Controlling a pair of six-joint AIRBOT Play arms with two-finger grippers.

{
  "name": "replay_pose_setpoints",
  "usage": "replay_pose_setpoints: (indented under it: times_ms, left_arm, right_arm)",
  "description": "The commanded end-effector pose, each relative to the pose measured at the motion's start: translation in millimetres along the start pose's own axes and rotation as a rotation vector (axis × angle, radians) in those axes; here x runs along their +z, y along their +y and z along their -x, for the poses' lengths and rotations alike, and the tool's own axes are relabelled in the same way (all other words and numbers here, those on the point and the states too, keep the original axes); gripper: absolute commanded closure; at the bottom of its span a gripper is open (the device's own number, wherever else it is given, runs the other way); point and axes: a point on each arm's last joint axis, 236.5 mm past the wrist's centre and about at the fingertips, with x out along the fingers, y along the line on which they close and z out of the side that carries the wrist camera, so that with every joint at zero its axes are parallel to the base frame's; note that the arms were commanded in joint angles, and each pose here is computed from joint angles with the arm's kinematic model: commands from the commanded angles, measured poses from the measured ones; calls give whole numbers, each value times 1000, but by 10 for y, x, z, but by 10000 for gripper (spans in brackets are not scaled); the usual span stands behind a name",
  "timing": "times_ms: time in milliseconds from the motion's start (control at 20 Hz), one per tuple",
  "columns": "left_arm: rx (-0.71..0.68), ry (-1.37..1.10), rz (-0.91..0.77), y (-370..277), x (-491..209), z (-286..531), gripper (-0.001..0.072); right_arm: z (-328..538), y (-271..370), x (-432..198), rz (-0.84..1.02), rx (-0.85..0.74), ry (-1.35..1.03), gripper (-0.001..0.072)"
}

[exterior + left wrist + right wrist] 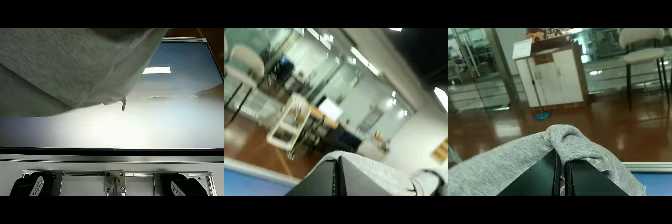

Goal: Fold the shirts.

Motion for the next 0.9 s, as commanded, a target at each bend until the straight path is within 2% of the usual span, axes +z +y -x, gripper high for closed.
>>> replay_pose_setpoints:
  times_ms: [0,250,400,550,700,850]
  left_arm:
    - [49,310,22,126,-697,105,677]
    - [225,607,30,539,-1381,498,677]
    - [343,704,99,862,-1765,795,677]
    - [407,750,203,1190,-2155,961,677]
    - [480,759,294,1608,-2472,1021,677]
    - [550,668,344,2036,-2551,934,676]
  right_arm:
    - [428,4,145,92,-56,14,649]
    - [867,-14,273,164,-114,4,649]
    - [865,-96,155,177,-143,57,649]
    - [545,-142,-571,86,-105,324,649]
    - [84,-263,-1599,-10,-80,648,650]
    - [-500,-296,-2689,-47,-57,849,650]
